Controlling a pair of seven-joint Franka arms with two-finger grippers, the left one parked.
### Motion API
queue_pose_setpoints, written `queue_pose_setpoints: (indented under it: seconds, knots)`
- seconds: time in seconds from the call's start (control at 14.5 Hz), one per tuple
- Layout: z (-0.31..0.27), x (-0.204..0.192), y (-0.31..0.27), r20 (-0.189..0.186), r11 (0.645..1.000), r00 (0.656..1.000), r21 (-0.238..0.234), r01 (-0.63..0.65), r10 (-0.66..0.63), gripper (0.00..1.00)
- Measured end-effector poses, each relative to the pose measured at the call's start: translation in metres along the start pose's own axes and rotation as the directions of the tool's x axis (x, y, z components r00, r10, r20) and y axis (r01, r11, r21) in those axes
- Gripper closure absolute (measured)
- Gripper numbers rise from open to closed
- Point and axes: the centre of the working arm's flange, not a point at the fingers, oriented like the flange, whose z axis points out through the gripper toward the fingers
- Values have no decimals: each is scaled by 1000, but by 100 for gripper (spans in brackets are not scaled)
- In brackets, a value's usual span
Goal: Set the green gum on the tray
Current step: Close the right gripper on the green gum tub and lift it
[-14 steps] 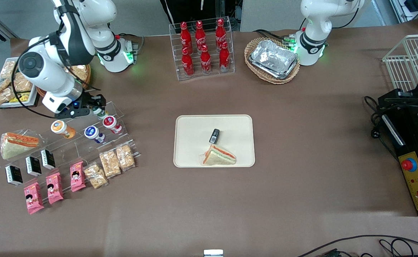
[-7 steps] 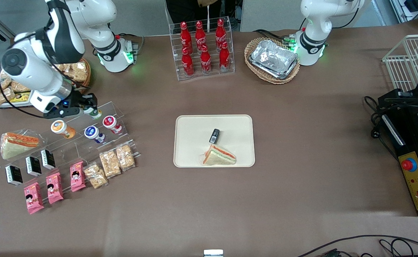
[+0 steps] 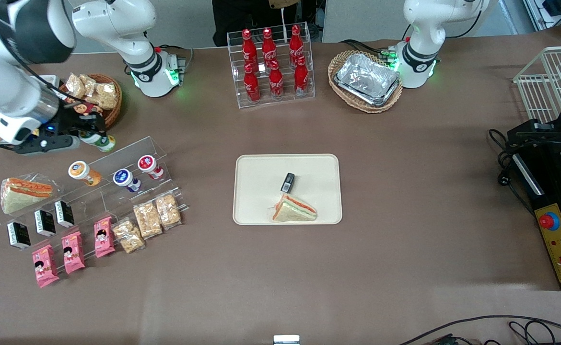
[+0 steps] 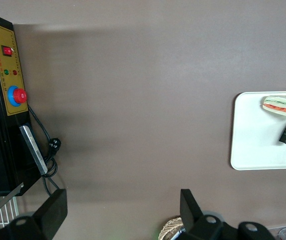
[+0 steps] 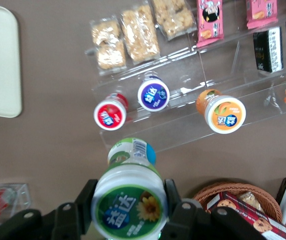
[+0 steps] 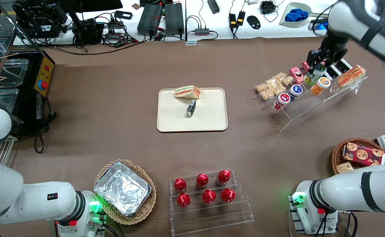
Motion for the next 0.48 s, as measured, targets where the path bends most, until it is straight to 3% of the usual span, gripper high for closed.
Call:
queue_pose_setpoints:
  seconds: [0.28, 0.48]
  knots:
    - [-45, 18, -27, 6, 997, 1000, 77, 14, -14, 41]
    - [-41, 24, -100, 36, 997, 999, 74, -21, 18, 41]
